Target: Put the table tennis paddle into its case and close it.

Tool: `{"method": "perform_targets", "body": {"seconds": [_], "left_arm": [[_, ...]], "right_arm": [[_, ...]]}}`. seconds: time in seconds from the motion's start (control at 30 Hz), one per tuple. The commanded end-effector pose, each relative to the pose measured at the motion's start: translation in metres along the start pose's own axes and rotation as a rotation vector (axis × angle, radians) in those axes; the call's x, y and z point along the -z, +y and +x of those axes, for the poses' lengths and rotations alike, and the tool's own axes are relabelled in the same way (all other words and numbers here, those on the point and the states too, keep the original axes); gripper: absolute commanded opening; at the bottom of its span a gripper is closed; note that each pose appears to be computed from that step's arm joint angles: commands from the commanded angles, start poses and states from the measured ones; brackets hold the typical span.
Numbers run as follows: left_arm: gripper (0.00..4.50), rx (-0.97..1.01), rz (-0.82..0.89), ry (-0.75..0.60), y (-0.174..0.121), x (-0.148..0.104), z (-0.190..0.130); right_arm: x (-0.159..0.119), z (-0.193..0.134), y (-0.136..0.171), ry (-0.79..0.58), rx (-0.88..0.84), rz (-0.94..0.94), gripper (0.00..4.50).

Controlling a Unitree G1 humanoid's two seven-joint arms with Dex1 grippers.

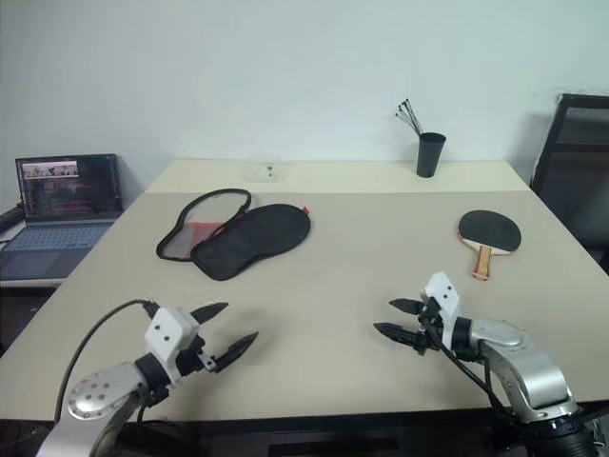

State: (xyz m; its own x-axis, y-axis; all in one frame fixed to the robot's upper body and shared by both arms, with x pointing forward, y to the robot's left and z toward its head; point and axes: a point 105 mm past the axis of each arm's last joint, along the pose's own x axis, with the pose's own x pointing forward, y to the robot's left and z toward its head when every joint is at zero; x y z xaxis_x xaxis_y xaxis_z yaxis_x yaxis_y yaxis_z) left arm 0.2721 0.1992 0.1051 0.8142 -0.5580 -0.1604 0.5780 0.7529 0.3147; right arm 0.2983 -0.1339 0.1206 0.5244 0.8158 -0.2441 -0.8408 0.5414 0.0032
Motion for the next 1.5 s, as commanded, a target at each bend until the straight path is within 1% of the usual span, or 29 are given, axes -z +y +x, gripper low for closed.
{"method": "perform_targets", "body": {"seconds": [0.03,0.13,0.23,0.3,0.4,0.6,0.7,0.8,0.9,0.97,1.07,1.17,1.27,1.5], "left_arm": [[4.45,-0.020,0.043,-0.052,0.005,-0.013,0.005],[4.45,-0.035,0.060,-0.063,0.009,-0.013,0.009],[4.45,-0.049,0.050,-0.096,0.014,-0.021,0.014],[4.45,-0.051,0.060,-0.102,0.018,-0.022,0.016],[4.45,-0.083,0.075,-0.116,0.029,-0.029,0.025],[4.45,-0.112,0.098,-0.129,0.059,-0.042,0.020],[4.45,-0.114,0.078,-0.102,0.074,-0.038,0.024],[4.45,-0.104,0.077,-0.092,0.082,-0.040,0.036],[4.45,-0.104,0.090,-0.062,0.094,-0.036,0.044],[4.45,-0.105,0.104,-0.033,0.101,-0.031,0.049],[4.45,-0.106,0.107,-0.005,0.113,-0.026,0.055],[4.45,-0.083,0.102,0.032,0.118,-0.020,0.063],[4.45,-0.079,0.083,0.069,0.123,-0.013,0.074],[4.45,-0.050,0.075,0.121,0.117,0.000,0.095]], "right_arm": [[-0.010,-0.004,-0.002,-0.003,0.002,-0.047,3.35],[-0.010,-0.004,-0.003,-0.002,0.010,-0.052,3.35],[-0.022,-0.007,0.000,-0.017,0.003,-0.063,3.35],[-0.027,-0.009,0.001,-0.021,0.006,-0.069,3.35],[-0.037,-0.014,0.002,-0.037,0.013,-0.074,3.35],[-0.056,0.001,0.009,-0.105,-0.005,-0.099,3.35],[-0.062,0.005,0.011,-0.121,-0.009,-0.105,3.35],[-0.064,-0.001,0.010,-0.125,-0.015,-0.110,3.35],[-0.065,-0.002,0.011,-0.133,-0.011,-0.110,3.35],[-0.069,0.002,0.016,-0.141,-0.024,-0.116,3.35],[-0.082,0.006,0.031,-0.156,-0.092,-0.131,3.35],[-0.096,0.006,0.042,-0.159,-0.146,-0.161,3.35],[-0.104,0.007,0.046,-0.161,-0.165,-0.194,3.35],[-0.099,0.007,0.047,-0.163,-0.146,-0.182,3.35]]}}
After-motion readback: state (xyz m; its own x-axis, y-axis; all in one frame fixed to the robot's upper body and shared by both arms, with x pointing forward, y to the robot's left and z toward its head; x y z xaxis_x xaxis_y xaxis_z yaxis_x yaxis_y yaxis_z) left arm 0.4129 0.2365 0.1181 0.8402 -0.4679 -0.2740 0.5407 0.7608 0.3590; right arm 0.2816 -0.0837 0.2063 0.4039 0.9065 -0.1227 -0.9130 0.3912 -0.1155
